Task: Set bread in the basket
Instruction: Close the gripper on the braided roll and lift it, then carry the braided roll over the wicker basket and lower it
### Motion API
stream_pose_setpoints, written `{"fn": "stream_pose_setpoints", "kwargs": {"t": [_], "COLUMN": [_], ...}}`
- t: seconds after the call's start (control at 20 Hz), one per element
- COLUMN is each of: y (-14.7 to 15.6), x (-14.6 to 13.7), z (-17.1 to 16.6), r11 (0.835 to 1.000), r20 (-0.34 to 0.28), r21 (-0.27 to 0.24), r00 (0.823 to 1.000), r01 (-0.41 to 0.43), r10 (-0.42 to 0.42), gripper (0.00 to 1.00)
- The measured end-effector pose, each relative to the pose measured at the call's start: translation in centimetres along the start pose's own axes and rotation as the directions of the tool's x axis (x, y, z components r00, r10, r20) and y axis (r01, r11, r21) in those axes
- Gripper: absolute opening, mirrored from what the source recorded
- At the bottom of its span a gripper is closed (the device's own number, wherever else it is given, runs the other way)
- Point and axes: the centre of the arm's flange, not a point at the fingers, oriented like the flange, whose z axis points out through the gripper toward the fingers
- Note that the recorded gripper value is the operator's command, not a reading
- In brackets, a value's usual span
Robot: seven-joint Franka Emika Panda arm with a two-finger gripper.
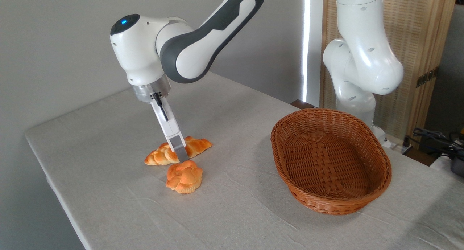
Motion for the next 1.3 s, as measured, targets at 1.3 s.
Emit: {"fn": "stream_pose_setpoints", "kwargs": {"t": [1.3], "y": [1.9], "x": [-24.2], "z": [-16.1], "r11": [0.996], "r20": [-0.035], "r21": [-0.014], "r00": [0.996], "r01": [-0.084], "r10": [0.083], "gripper": [0.08]}}
